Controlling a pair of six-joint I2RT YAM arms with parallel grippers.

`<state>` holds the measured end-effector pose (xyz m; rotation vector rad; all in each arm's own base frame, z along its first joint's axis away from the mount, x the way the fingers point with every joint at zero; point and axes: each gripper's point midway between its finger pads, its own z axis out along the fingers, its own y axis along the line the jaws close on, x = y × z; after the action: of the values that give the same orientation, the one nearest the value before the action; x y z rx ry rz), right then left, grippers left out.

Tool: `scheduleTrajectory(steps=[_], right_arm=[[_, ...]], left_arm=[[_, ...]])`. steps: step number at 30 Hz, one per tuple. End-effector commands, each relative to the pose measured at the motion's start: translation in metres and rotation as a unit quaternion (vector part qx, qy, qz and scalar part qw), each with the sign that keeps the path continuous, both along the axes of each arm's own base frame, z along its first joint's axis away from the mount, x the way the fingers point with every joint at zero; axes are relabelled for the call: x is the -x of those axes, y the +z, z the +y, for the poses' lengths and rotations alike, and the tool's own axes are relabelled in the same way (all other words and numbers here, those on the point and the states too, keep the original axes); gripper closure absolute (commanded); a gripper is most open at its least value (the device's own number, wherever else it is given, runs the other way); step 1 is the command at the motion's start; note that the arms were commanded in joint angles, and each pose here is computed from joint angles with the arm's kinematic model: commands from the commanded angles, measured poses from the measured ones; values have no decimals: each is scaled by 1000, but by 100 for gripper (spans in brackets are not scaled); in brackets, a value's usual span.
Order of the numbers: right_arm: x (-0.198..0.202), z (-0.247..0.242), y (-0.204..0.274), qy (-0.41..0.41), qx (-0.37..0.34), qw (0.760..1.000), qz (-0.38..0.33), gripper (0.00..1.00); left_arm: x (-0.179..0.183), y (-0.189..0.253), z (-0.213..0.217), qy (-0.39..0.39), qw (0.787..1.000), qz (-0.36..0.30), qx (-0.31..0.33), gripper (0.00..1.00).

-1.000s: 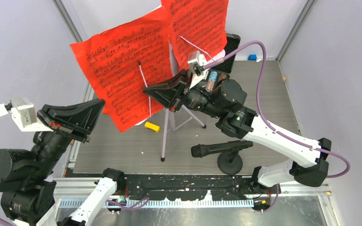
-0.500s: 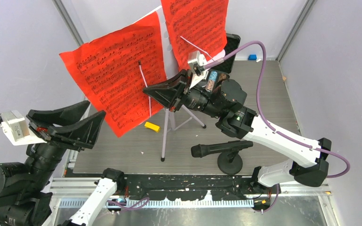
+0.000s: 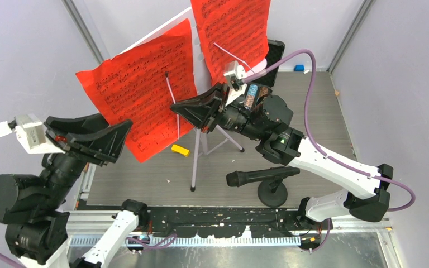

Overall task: Pack up the instrument practice props
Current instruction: Pick up the sheet music from the music stand.

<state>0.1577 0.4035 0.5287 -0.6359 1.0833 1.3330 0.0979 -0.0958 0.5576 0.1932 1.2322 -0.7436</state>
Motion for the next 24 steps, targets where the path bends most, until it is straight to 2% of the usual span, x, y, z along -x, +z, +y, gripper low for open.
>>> scheduleTrajectory(steps=[1, 6, 10, 14, 20, 24], right_arm=[[-9, -3, -13, -27, 21, 999, 1, 100], [-9, -4, -12, -28, 20, 999, 0, 100], [-10, -5, -12, -29, 19, 999, -1, 100], [-10, -3, -13, -27, 21, 999, 1, 100], [-10, -1, -13, -25, 20, 999, 1, 100], [-10, -1, -13, -25, 20, 999, 1, 100]], left_arm=[[-16, 5, -9, -14, 1000, -7, -2, 41], [-21, 3, -11, -16, 1000, -5, -4, 42], [-21, 2, -12, -18, 1000, -5, -5, 56], [-16, 5, -9, -14, 1000, -10, -2, 76], [-6, 8, -3, -4, 1000, -18, 1, 90], [-2, 8, -2, -2, 1000, -18, 0, 93]])
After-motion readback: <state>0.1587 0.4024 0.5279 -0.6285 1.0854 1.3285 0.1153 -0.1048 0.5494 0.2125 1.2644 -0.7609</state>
